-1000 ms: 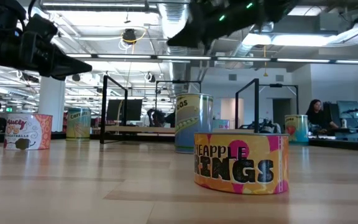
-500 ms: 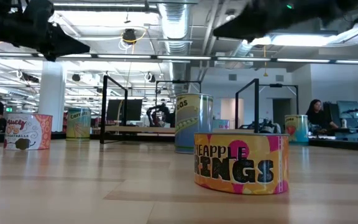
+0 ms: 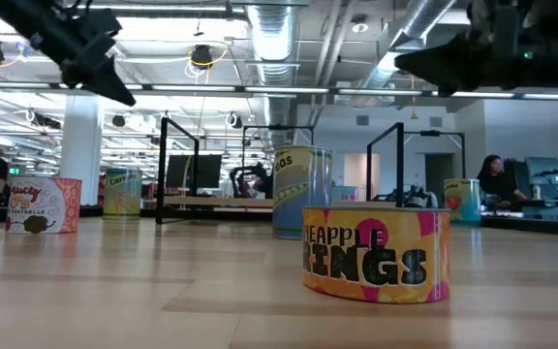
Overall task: Pick and place cans onto a shelf
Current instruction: Put the canned carrots on the shelf
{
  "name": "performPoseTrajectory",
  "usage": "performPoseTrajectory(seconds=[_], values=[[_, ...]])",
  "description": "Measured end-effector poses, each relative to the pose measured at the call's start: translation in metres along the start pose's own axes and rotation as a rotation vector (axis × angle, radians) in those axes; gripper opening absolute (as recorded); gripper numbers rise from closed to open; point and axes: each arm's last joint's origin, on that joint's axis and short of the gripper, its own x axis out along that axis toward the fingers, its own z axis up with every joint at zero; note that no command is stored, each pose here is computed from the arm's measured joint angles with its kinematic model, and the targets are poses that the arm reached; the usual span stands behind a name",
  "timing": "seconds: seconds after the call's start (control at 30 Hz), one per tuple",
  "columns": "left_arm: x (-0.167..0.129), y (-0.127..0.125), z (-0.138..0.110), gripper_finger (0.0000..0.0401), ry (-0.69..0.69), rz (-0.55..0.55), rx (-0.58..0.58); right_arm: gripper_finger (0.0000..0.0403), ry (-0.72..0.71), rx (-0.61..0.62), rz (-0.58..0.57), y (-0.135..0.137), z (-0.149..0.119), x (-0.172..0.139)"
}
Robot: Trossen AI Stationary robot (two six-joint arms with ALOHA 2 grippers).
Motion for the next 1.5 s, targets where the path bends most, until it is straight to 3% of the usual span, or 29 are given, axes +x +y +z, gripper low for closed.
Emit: performPoseTrajectory(seconds=[0.17,0.33,0.67,0.9,1.2,1.5], values=[[-0.009,0.006,0.032,0.0000,0.160,0.021,0.037,0.0004,-0.041,-0.029,-0.020,-0.005,0.004,-0.008],[-0.008,0.014,0.054,0.0000,0.338,0.068,0.150,0.0005,-0.066,-0.100,0.001,-0.013,0.009,-0.013],[0.044,0.034,0.053,0.0000,0.586,0.032,0.280,0.0006,-0.034,-0.099,0.005,-0.021,0.011,-0.022],[0.066,0.067,0.048,0.0000,0.597,-0.020,0.299,0.0007,-0.029,-0.099,0.007,-0.021,0.011,-0.022],[0.086,0.083,0.007,0.0004,0.586,-0.085,0.367,0.0007,-0.021,-0.100,0.008,-0.021,0.010,-0.022],[0.088,0.083,0.006,0.0073,0.597,-0.033,0.412,0.0008,-0.020,-0.104,0.002,-0.021,0.010,-0.022]])
